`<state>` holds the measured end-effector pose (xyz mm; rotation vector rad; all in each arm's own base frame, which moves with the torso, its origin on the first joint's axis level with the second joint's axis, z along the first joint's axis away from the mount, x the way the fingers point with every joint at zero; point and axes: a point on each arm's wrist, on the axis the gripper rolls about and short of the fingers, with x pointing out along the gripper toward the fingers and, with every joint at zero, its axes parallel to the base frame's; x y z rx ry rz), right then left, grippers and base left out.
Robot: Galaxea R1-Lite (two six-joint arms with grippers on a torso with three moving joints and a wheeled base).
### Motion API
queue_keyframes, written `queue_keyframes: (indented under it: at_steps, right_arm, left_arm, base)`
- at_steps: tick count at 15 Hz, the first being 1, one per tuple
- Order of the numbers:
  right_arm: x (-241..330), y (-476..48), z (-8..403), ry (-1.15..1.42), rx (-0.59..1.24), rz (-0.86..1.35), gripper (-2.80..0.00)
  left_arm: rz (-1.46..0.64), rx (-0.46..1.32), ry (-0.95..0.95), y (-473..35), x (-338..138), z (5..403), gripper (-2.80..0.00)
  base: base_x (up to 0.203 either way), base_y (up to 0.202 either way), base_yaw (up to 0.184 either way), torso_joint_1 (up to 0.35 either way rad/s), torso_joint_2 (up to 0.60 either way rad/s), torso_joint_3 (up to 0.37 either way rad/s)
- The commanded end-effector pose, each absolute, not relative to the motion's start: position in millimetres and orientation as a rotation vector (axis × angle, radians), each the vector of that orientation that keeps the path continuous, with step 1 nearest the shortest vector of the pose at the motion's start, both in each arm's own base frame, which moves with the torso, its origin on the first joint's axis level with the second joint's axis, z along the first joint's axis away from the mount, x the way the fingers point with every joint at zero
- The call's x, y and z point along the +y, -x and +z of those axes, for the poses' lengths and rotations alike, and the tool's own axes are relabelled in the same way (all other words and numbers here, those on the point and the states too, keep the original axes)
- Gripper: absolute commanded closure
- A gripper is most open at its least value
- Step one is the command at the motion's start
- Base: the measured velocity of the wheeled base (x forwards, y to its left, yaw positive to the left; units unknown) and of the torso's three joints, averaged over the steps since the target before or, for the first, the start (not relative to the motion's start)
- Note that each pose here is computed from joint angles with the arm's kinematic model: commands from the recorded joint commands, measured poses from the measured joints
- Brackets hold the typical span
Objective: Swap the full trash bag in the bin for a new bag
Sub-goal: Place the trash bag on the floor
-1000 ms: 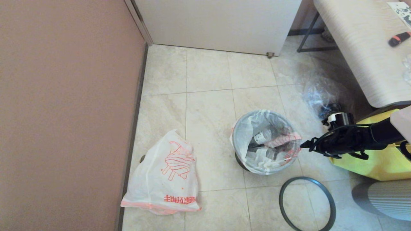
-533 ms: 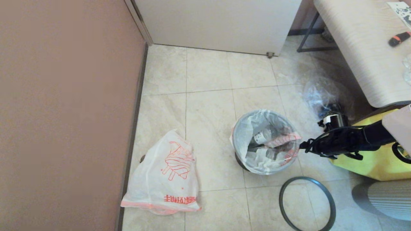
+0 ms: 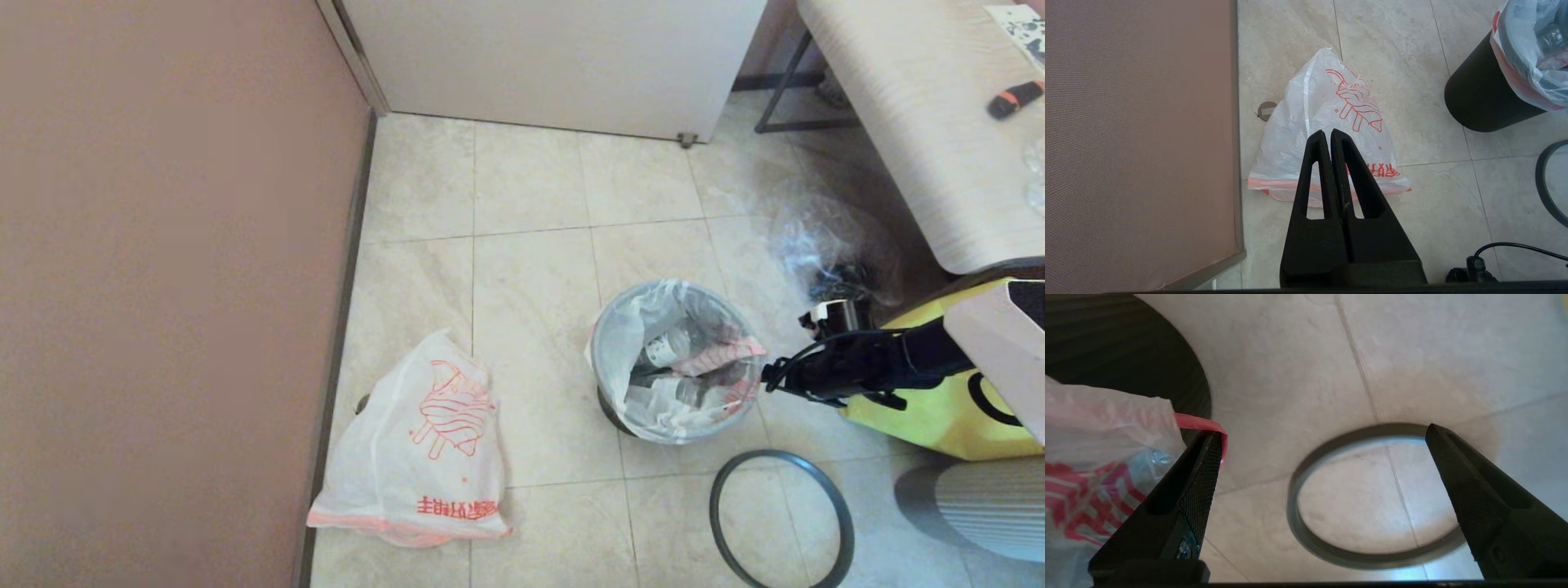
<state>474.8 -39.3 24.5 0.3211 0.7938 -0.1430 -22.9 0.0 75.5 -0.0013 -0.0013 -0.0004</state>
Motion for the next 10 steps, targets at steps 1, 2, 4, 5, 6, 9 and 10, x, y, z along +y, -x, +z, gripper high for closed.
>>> queue_keyframes:
  at_steps: [1,2,4,5,6,9,10]
  right_arm:
    - [-31.0,-478.6,20.3,-0.332,0.789,-0.113,-2.8]
    - [-22.1,-479.8,21.5,-0.348,0.784,-0.091,-2.8]
    - [-7.8,-480.9,22.2,-0.344,0.785,-0.063,-2.8]
    - [-5.0,-480.8,22.1,-0.341,0.788,-0.058,-2.8]
    - [-4.4,-480.9,21.3,-0.338,0.789,-0.06,-2.8]
    - [-8.6,-485.3,3.1,-0.29,0.801,-0.131,-2.8]
    - [-10.8,-489.8,-2.9,-0.26,0.794,-0.167,-2.8]
  left_arm:
    - [-0.001,0.0,0.002,22.8,0.0,75.5,0.0]
    - [0.0,0.0,0.002,22.8,0.0,75.5,0.0]
    - [-0.001,0.0,0.002,22.8,0.0,75.5,0.0]
    - [0.0,0.0,0.002,22.8,0.0,75.5,0.0]
    - [-0.002,0.0,0.002,22.8,0.0,75.5,0.0]
    - [0.0,0.0,0.002,22.8,0.0,75.5,0.0]
    - [0.0,0.0,0.002,22.8,0.0,75.5,0.0]
  base:
    - [0.0,0.0,0.0,0.0,0.0,0.0]
    - [0.0,0.0,0.0,0.0,0.0,0.0]
    - [0.0,0.0,0.0,0.0,0.0,0.0]
    - [0.0,0.0,0.0,0.0,0.0,0.0]
    - [0.0,0.0,0.0,0.0,0.0,0.0]
    - [0.0,0.0,0.0,0.0,0.0,0.0]
    - [0.0,0.0,0.0,0.0,0.0,0.0]
